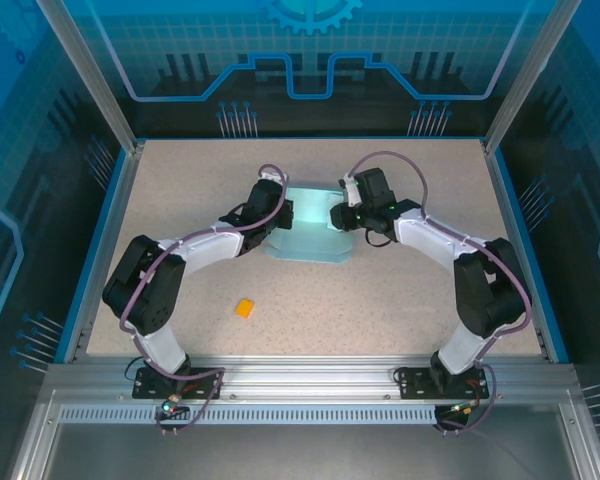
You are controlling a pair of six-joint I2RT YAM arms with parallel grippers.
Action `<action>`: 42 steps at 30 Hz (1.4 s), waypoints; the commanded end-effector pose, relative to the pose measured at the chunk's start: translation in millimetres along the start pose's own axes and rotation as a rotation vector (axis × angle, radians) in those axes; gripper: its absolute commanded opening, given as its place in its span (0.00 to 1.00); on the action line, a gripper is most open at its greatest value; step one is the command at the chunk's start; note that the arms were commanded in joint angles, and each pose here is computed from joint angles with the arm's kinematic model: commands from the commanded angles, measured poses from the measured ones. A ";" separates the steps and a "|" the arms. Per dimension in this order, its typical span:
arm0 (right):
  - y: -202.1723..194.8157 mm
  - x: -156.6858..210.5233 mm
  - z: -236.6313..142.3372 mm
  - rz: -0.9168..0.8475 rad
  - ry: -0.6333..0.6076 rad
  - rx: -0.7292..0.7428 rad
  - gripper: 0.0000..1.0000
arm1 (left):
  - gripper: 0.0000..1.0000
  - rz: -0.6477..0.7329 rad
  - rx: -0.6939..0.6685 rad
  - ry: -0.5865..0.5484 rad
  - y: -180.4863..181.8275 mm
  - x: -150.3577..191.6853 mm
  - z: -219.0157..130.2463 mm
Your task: Fold the paper box
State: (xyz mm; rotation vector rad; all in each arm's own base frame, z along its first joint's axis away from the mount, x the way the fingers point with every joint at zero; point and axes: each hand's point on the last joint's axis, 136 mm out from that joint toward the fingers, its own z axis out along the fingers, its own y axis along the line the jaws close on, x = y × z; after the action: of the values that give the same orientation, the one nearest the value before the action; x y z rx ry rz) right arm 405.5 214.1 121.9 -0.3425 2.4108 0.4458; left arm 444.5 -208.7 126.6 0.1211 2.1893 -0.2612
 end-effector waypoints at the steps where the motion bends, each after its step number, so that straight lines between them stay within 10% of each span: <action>1: 3.0 -12.9 4.4 0.013 -0.044 0.026 0.35 | 0.01 -0.011 0.085 -0.048 -18.7 -16.9 -15.6; 42: -72.9 -10.0 0.0 -0.187 0.099 0.777 0.19 | 0.01 -0.010 0.060 -0.038 -14.3 -13.0 -12.9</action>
State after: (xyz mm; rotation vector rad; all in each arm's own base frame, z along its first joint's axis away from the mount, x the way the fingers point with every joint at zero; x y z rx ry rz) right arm 442.2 186.6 119.7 -0.2027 2.3914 -0.3191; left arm 442.9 -218.2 131.5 0.1131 2.1754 -0.3123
